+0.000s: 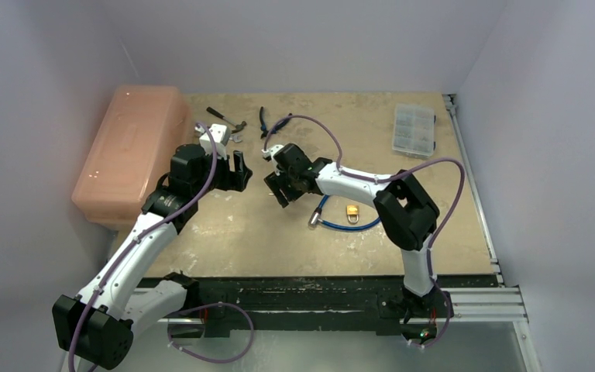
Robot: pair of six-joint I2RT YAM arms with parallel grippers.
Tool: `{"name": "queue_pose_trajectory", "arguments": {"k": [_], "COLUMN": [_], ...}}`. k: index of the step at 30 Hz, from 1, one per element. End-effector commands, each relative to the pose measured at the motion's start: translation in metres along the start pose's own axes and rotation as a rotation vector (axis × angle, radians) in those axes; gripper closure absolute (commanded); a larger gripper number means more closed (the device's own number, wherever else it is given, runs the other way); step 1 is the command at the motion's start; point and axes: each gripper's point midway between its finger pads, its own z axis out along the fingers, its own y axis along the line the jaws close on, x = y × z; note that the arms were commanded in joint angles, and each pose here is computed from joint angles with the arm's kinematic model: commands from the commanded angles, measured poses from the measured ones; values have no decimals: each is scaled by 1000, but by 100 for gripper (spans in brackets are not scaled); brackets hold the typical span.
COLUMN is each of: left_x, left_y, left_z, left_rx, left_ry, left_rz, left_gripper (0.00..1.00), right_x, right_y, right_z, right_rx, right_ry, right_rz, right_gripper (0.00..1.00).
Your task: Unlock with the key
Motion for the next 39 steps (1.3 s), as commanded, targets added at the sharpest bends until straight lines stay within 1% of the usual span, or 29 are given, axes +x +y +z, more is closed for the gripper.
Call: {"name": "queue_pose_trajectory", "arguments": {"k": [1,12,19,21,24,28,32,34,35,39], "left_x": [-9,-7,-7,-7,-6,-6,-6,-6,-6,-6], "left_y": [-2,-1,-1,-1,0,0,0,0,0,-1], "left_z": [0,1,2,2,3,3,4,4,4,4], "left_rx": [6,1,0,-1,-1,-1,-1,-2,-1,1], "left_ry": [-36,-29,-26,-25,-23,-22,-20,-20,-20,-19], "left_rz": [13,14,16,17,17,18,17,17,18,17], "left_gripper": [30,30,31,31,31,32,32,33,33,34], "right_x": [-20,-10,-4,-1,2,6,5,1,0,-11], "right_y": [4,-2,-10,-12,-14,-15,-12,-8,-7,4], "right_z": [-2,15,26,29,32,34,32,28,26,15], "right_rx": [-16,14,61,73,84,94,95,92,90,56], "right_ry": [-41,-5,9,18,31,39,33,19,12,-38], "right_rz": [-28,-36,-56,-65,-76,-88,-116,-123,-125,-129], "right_gripper": [34,38,45,50,62,74,88,99,100,100]}}
